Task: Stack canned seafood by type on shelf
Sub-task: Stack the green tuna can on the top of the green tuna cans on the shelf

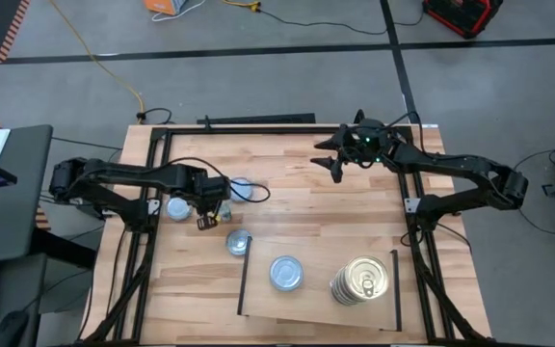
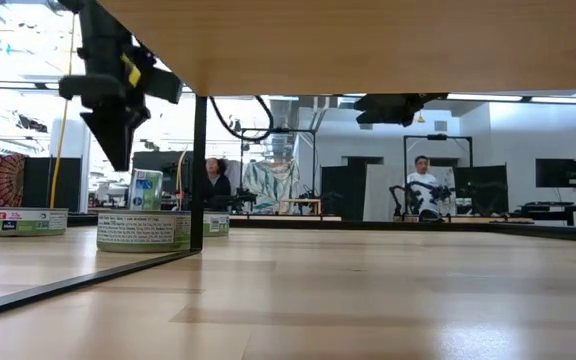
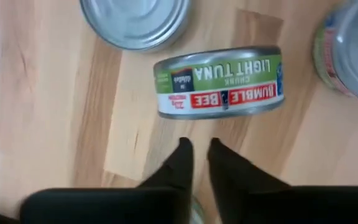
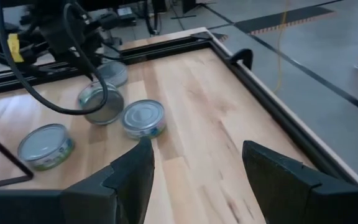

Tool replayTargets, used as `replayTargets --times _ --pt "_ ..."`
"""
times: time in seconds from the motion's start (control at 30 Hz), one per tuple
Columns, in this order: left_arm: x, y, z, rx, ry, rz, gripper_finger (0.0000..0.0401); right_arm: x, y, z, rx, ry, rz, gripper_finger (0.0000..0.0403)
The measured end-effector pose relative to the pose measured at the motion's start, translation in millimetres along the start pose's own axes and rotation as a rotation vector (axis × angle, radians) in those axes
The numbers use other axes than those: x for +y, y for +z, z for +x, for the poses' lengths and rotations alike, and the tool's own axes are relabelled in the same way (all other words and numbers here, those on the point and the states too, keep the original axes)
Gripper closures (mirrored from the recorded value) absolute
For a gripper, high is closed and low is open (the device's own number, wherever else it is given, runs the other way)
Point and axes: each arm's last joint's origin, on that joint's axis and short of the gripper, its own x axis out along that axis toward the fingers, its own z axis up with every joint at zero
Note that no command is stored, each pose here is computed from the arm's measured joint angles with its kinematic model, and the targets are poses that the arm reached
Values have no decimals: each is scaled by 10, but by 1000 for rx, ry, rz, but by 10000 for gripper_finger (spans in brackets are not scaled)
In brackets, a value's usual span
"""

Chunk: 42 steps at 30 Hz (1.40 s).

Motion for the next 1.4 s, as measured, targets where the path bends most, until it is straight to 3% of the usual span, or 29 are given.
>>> replayTargets --times 0.2,0.33,0.47,0.6,0.87,1.2,1.4 --pt "-118 48 -120 -46 1 311 230 -4 -27 -2 26 4 9 133" --pt "-162 71 -174 -70 113 463 141 -4 -44 -3 43 4 15 133" --pt "-202 96 -173 -93 104 576 85 -3 -56 -4 56 5 19 133" --pt "-152 176 -37 -63 30 593 78 -3 -56 -4 56 5 21 133" --pt "31 274 233 31 -30 679 101 -3 -55 -3 55 5 21 133" --pt "-57 306 148 -22 -39 836 123 -34 -57 -13 54 -6 23 133" --pt "-109 323 135 -50 -97 847 139 -30 -58 -12 56 -3 23 133"
